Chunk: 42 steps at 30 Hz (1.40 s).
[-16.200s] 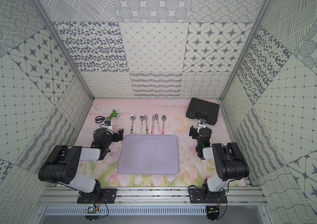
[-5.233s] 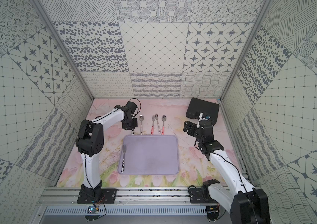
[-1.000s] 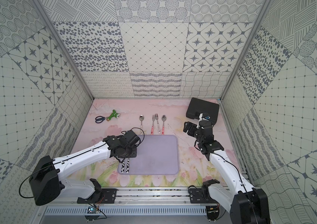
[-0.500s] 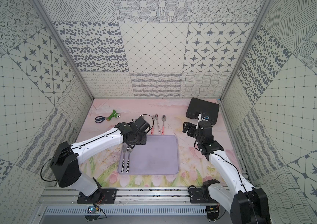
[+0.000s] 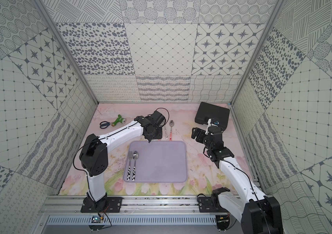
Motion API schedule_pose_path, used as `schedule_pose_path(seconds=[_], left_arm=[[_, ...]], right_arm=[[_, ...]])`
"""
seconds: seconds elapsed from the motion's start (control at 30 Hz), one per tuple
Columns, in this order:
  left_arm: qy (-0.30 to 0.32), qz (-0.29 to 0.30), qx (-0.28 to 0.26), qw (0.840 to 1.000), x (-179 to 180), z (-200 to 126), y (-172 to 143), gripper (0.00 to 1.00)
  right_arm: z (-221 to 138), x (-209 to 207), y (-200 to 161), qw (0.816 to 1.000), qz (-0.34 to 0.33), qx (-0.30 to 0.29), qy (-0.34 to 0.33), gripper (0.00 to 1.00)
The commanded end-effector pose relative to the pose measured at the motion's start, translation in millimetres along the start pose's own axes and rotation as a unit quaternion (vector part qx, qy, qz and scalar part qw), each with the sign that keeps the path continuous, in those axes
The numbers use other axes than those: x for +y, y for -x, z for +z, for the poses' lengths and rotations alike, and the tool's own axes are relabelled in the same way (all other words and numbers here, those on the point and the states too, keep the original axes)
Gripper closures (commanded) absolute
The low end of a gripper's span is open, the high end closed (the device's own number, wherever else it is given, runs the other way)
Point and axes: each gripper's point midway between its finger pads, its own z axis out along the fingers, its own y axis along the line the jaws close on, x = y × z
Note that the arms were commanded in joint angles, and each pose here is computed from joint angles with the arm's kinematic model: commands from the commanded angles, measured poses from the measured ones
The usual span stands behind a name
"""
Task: Set the spoon and fork side by side
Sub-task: Pick up the fork at the center of the board.
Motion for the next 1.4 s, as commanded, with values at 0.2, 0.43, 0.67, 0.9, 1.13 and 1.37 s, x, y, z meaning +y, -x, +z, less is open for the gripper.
schedule_pose_path(seconds=[0.2, 0.43, 0.67, 0.9, 1.13, 1.37], left_arm=[[-0.011, 0.017, 0.033, 0.999, -22, 35, 20, 0.58], [-0.009, 0.017, 0.046, 0.999, -29, 58, 27, 0.58], [-0.005, 0.017, 0.055, 0.998, -34, 77, 34, 0.58], [0.001, 0.016, 0.056, 0.998, -35, 89, 38, 0.57], [0.006, 0.014, 0.065, 0.998, -34, 102, 35, 0.57], [0.007, 0.018, 0.078, 0.997, -34, 114, 31, 0.58]], right_arm=[[-5, -2, 10, 1.000, -0.001, -0.029, -0.010, 0.03], [-6, -5, 12, 0.999, 0.000, -0.036, -0.017, 0.03], [-6, -7, 11, 0.999, 0.001, -0.038, -0.022, 0.03], [-7, -8, 12, 0.999, 0.000, -0.041, -0.025, 0.03], [-7, -9, 12, 0.999, 0.001, -0.041, -0.026, 0.03], [-7, -9, 12, 0.999, 0.001, -0.041, -0.026, 0.03]])
